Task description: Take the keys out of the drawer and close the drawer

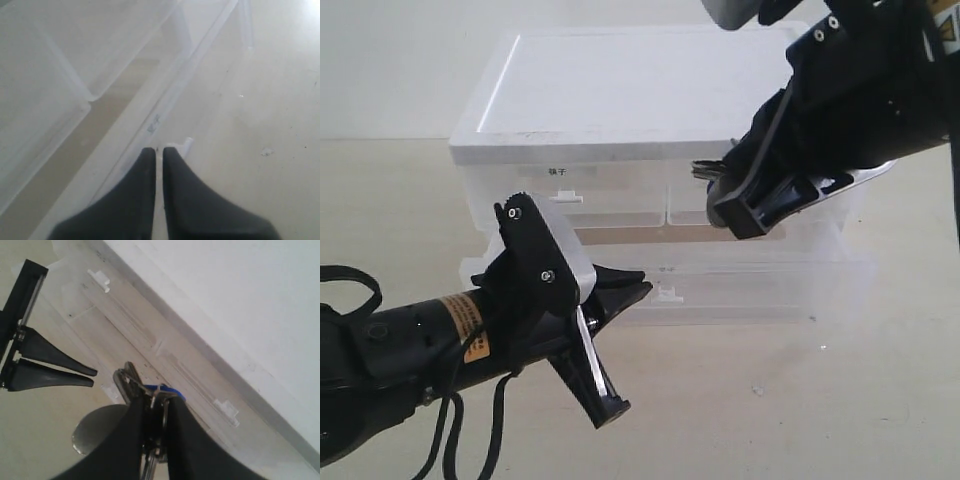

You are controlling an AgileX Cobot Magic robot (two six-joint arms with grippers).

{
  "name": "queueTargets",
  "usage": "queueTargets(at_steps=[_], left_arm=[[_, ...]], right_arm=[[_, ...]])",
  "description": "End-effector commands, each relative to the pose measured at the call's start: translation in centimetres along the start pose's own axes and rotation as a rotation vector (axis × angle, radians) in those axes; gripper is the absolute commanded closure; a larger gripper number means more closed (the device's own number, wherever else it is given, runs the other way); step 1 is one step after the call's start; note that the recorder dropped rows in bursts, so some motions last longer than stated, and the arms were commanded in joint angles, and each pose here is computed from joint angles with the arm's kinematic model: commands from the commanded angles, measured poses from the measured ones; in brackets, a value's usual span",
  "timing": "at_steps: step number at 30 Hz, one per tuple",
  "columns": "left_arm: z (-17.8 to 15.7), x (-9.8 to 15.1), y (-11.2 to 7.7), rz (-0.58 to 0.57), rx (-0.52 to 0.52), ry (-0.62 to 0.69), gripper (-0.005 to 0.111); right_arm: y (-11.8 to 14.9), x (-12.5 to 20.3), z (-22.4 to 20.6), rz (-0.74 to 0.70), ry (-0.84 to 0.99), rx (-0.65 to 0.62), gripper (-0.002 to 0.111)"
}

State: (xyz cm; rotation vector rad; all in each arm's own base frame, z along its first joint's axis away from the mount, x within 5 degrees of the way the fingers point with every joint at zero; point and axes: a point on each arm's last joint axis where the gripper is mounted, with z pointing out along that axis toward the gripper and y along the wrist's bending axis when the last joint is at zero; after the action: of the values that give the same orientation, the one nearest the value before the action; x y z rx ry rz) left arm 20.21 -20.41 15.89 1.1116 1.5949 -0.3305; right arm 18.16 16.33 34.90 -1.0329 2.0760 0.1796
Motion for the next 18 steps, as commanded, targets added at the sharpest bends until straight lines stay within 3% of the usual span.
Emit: queueTargets(at_steps=[1, 5, 10, 13, 18], left_arm=[[0.2, -0.1, 0.2, -0.003, -0.010, 0.006, 0.102], [-0.1, -0.6, 0.4, -0.041, -0.016, -0.011, 0.102], [-2.4, -1.9, -0.2, -0.068, 0.052, -0.072, 0.102], [-2.9, -1.2, -0.9, -0.026, 0.118, -0.021, 0.102], [-1.7, 0.6, -1.4, -0.032, 0.132, 0.069, 0.102]], right_arm=[[0.2, 0.0, -0.3, -0.015, -0.006, -0.031, 0.108], [0.8, 0.2, -0.3, -0.043, 0.007, -0.087, 0.108], [1.4, 0.3, -0.2, -0.051, 0.003, -0.154, 0.108], [1.4, 0.3, -0.2, -0.051, 0.003, -0.154, 0.108], [1.5, 0.3, -0.2, -0.056, 0.003, -0.166, 0.108]])
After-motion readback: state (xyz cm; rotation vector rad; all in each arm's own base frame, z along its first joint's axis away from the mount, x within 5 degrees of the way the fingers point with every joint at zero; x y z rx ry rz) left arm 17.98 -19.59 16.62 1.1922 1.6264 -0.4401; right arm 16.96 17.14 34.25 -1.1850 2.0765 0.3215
